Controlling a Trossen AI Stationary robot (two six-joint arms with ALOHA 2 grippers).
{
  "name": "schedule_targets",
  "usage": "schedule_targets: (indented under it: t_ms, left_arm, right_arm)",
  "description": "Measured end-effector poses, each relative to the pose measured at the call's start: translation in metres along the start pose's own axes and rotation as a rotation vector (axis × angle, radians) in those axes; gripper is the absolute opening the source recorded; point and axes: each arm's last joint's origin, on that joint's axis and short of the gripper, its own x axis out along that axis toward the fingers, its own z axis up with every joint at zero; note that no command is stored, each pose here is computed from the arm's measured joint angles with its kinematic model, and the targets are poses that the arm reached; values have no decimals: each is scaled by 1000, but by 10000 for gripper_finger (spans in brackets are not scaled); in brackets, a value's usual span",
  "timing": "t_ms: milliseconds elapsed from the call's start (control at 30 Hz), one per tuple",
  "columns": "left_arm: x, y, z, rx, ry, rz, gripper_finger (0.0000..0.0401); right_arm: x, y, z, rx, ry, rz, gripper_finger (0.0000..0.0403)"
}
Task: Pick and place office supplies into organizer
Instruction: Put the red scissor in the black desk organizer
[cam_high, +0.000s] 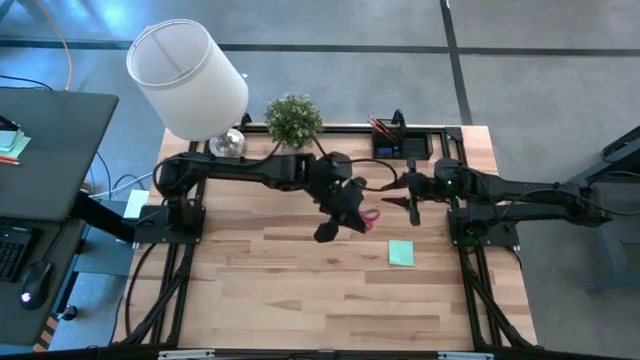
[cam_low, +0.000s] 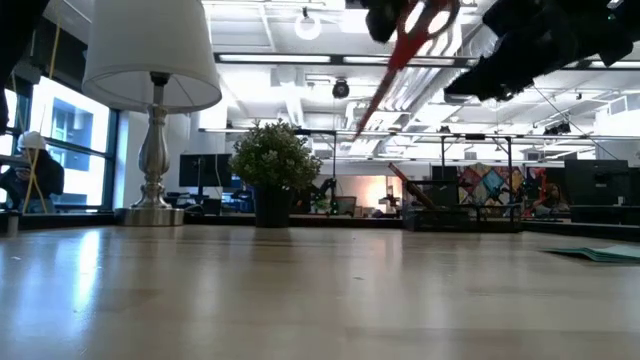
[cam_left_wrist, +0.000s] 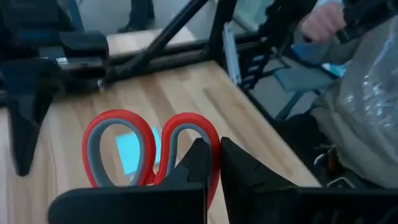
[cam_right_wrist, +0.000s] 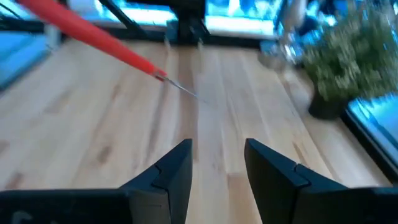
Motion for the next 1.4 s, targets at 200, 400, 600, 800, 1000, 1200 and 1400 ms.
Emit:
schedule_targets:
  t_ms: [200, 400, 600, 800, 1000, 1200, 1400]
  left_arm:
    - [-18, -5, 22, 103, -194, 30, 1]
    - [-16, -4, 11, 87, -447, -159, 1]
    - [-13, 9, -26, -42, -546, -170, 0]
    - [-19, 12, -41, -27, -664, -150, 0]
    - [-19, 11, -41, -16, -679, -149, 0]
    - [-17, 12, -43, -28, -656, -148, 0]
    - [-15, 11, -44, -25, -640, -144, 0]
  right_arm:
    - [1, 14, 9, -95, -96, 118, 139]
    - [2, 23, 16, -224, -167, 145, 140]
    - [0, 22, 18, -267, -185, 129, 157]
    - [5, 22, 24, -216, -251, 135, 192]
    - [21, 21, 23, -188, -246, 136, 216]
    - [35, 21, 25, -187, -299, 138, 214]
    - [43, 22, 25, -189, -327, 189, 206]
